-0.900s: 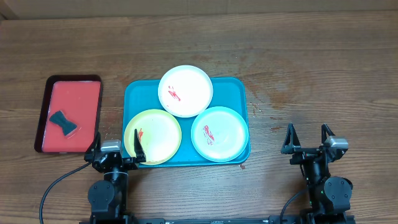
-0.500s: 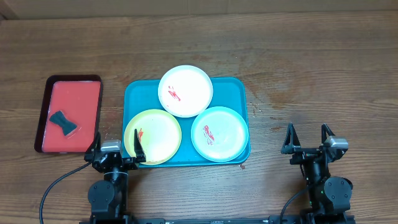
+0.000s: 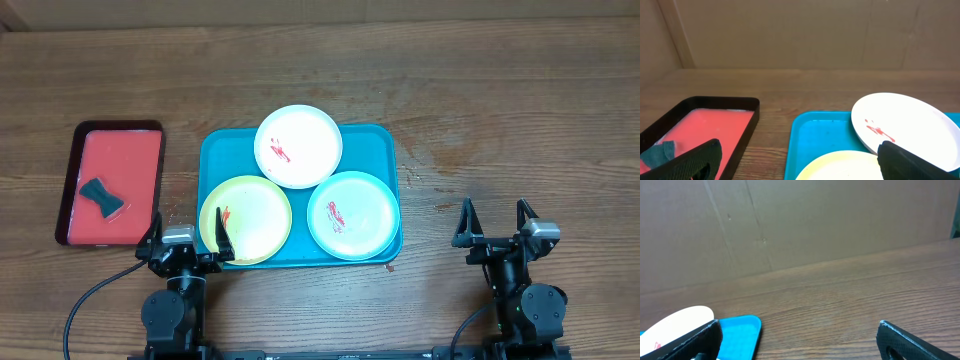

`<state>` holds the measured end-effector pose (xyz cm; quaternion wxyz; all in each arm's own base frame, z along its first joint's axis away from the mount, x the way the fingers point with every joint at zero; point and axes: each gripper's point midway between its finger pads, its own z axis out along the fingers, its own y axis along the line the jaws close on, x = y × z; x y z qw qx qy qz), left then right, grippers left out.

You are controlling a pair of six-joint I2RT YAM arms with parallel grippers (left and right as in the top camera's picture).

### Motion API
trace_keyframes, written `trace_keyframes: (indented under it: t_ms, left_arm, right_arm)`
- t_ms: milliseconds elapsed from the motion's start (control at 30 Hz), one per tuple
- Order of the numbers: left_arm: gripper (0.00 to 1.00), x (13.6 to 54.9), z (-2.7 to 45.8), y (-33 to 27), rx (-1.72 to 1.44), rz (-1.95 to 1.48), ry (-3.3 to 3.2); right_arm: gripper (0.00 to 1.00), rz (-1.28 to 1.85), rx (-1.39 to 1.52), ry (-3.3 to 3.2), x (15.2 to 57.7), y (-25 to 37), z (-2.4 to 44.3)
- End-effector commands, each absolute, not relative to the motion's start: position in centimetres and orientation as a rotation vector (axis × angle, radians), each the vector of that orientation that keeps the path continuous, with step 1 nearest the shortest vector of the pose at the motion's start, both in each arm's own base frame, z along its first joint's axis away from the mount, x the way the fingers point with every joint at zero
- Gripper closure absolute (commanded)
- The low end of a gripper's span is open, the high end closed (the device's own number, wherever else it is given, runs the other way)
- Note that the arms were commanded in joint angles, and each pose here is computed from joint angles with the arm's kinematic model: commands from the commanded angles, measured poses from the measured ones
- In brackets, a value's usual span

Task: Clean dirty plates on tray and stack at the side

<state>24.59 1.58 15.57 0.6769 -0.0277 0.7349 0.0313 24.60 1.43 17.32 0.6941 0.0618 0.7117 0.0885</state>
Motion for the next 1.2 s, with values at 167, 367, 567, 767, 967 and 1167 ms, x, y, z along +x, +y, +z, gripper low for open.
trace_keyframes:
  t_ms: [167,367,567,767,967,1167]
  left_arm:
    - [0.00,24.6,15.7,1.3,-0.036,0.070,1.645]
    - [0.00,24.6,15.7,1.3,-0.036,0.070,1.645]
    - [0.01,24.6,15.7,1.3,-0.036,0.070,1.644]
    - [0.00,24.7,16.5,0.6,-0.037,0.008,1.610]
    - [0.00,23.2,23.5,-4.9,0.134,-0.350,1.329]
    - [0.00,19.4,34.1,-0.2,-0.029,-0.110,0.945]
  right_arm:
    - [0.00,0.193,0.136,1.585,24.6,1.4,17.1]
    - [0.00,0.194,0.136,1.585,24.6,1.4,17.1]
    - [0.00,0.194,0.136,1.585,24.6,1.4,17.2]
    - [0.00,0.193,0.136,1.585,24.6,1.4,17.1]
    - [0.00,0.193,0.136,1.585,24.6,1.4,17.2]
    - [0.00,0.193,0.136,1.585,24.6,1.4,17.1]
